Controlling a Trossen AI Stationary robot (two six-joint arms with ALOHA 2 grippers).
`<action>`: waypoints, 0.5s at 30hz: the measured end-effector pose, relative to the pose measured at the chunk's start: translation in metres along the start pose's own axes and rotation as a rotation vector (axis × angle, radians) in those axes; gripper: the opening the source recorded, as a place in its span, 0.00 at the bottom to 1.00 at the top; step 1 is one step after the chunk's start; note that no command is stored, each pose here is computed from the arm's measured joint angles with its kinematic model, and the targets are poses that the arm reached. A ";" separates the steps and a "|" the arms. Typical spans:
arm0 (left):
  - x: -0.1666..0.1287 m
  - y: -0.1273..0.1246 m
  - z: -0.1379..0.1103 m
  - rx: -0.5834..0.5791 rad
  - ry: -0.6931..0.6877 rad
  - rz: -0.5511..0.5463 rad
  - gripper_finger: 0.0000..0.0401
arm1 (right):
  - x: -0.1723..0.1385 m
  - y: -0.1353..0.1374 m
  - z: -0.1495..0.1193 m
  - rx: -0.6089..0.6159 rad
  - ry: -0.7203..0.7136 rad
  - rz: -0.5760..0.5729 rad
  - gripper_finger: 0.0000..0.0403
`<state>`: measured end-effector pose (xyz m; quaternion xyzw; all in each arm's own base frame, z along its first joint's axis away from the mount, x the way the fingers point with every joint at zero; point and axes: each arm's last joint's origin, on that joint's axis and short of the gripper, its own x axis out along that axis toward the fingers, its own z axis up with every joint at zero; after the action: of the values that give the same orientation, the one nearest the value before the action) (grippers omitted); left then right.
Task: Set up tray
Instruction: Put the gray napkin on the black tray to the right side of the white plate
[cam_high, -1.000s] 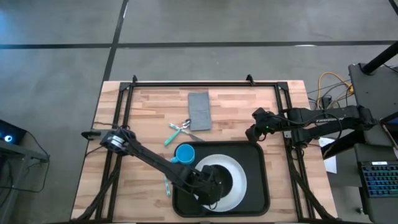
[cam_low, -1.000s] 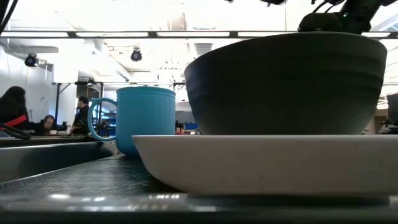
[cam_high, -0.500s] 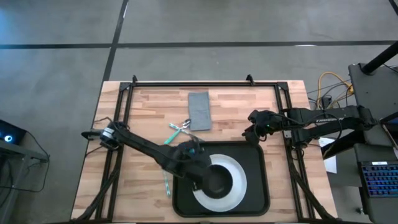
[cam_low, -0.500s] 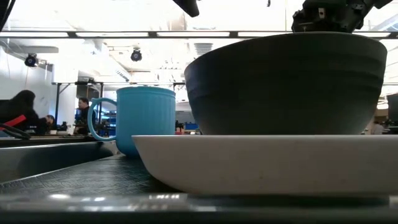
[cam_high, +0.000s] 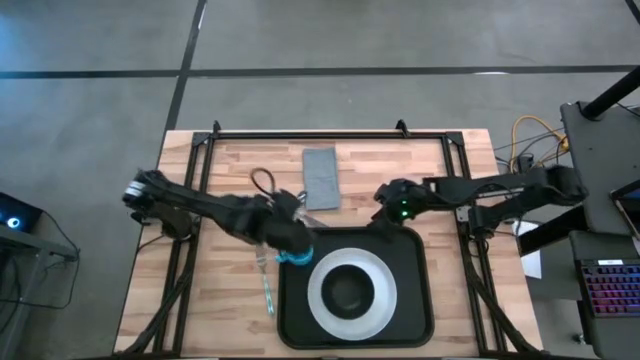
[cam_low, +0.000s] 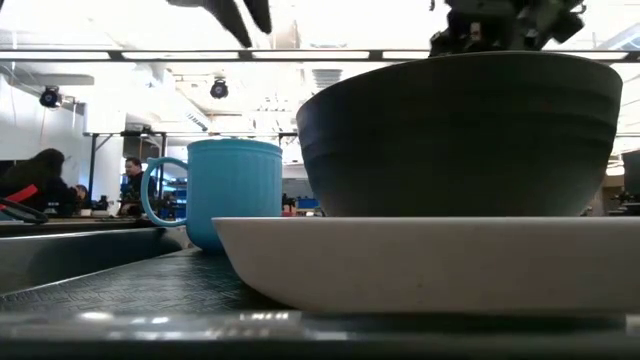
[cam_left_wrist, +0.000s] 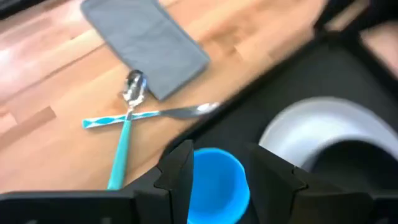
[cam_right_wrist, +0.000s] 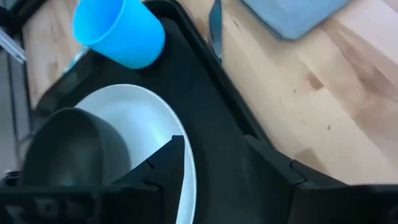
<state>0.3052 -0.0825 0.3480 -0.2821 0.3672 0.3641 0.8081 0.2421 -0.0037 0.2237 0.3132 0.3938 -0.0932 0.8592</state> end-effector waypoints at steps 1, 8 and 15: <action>0.000 0.008 0.001 -0.026 -0.009 -0.014 0.30 | 0.005 0.001 0.002 -0.020 0.007 -0.005 0.38; -0.002 0.065 -0.014 -0.135 -0.067 -0.147 0.30 | 0.033 0.014 0.027 -0.418 -0.015 -0.124 0.42; 0.013 0.112 -0.042 -0.263 -0.111 -0.273 0.30 | 0.066 0.023 0.073 -0.574 -0.027 -0.245 0.44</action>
<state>0.2058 -0.0440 0.2926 -0.4117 0.2296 0.3111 0.8252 0.3414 -0.0246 0.2220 0.0067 0.4273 -0.0852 0.9001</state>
